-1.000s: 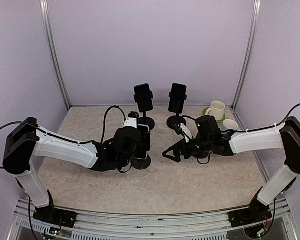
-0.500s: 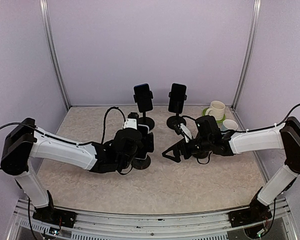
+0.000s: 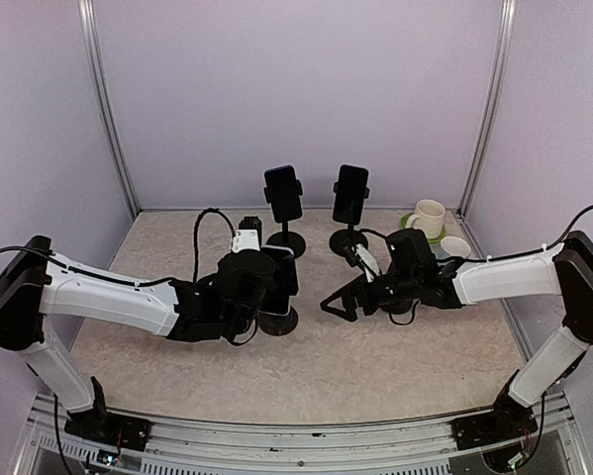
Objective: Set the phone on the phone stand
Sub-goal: Place the phone on the phone stand, then pick up the phone from the phone stand.
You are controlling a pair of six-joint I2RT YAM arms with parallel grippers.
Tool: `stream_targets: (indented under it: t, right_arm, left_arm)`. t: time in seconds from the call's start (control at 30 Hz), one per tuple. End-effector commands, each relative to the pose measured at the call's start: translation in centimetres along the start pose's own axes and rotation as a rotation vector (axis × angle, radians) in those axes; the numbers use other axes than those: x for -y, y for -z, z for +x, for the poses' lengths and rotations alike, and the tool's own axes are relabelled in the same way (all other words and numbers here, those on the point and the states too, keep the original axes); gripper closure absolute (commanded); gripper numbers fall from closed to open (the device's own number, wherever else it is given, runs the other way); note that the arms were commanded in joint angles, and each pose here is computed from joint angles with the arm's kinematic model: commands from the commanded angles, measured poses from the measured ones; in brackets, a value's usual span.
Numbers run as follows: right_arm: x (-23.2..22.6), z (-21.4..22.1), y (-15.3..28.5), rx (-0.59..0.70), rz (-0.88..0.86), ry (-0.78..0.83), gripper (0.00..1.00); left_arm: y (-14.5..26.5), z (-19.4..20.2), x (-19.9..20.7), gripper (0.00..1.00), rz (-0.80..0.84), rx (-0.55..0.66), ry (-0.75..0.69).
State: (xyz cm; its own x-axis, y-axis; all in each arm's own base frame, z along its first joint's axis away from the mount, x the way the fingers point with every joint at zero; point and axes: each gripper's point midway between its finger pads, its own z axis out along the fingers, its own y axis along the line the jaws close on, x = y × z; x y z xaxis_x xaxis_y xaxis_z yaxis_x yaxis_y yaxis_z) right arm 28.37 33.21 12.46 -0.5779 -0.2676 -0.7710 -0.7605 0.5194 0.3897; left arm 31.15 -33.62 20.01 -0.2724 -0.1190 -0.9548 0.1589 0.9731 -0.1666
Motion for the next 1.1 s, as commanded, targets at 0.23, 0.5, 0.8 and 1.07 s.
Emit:
stream_targets:
  t: [0.23, 0.5, 0.8, 1.07]
  right_arm:
    - [-0.5, -0.1, 0.0, 0.008, -0.016, 0.009, 0.0]
    - [-0.5, -0.1, 0.1, 0.008, -0.013, 0.01, 0.0]
    - [-0.5, -0.1, 0.1, 0.005, -0.012, 0.011, 0.0]
    - [-0.4, 0.0, 0.0, 0.001, -0.011, 0.011, 0.0]
  left_arm:
    - [-0.1, 4.8, -0.9, 0.01, -0.057, -0.088, -0.017]
    - [-0.8, 6.8, -0.7, 0.01, -0.066, -0.118, -0.029]
    - [-1.7, 8.8, -0.3, 0.01, -0.076, -0.146, -0.056]
    - [-2.1, 9.7, -0.1, 0.08, -0.075, -0.157, -0.065]
